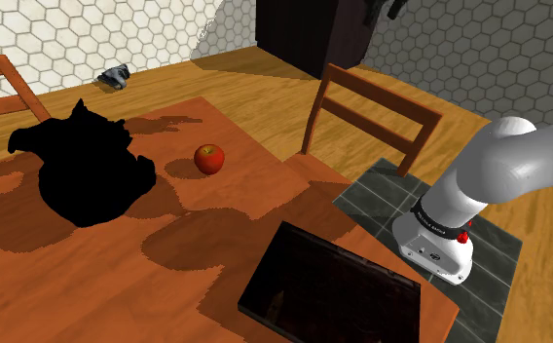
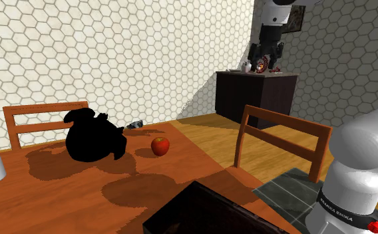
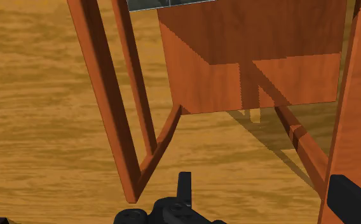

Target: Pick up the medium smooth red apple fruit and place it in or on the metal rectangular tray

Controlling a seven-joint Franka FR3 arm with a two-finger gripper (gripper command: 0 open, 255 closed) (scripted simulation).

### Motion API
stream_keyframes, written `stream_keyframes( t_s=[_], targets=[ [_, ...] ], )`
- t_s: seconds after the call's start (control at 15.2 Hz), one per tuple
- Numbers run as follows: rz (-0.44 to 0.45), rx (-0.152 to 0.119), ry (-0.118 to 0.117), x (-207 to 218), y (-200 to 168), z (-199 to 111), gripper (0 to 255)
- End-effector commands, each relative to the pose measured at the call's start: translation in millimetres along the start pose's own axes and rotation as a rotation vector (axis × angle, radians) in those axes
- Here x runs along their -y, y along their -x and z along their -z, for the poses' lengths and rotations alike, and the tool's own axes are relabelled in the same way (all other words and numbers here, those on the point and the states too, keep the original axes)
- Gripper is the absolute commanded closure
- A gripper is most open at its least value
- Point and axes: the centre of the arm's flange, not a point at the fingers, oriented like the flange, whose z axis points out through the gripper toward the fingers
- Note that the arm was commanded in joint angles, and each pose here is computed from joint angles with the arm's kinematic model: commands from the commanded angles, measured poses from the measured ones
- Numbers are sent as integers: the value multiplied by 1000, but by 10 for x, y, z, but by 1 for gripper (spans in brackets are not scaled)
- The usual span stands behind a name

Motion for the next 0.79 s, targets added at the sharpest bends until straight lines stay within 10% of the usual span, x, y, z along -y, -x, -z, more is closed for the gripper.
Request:
stream_keyframes(
  t_s=[0.0, 0.73],
  targets=[
    [0, 0, 0, 0, 0, 0, 0],
    [-1, 61, 7, 1301, -207, -660, 0]
  ],
)
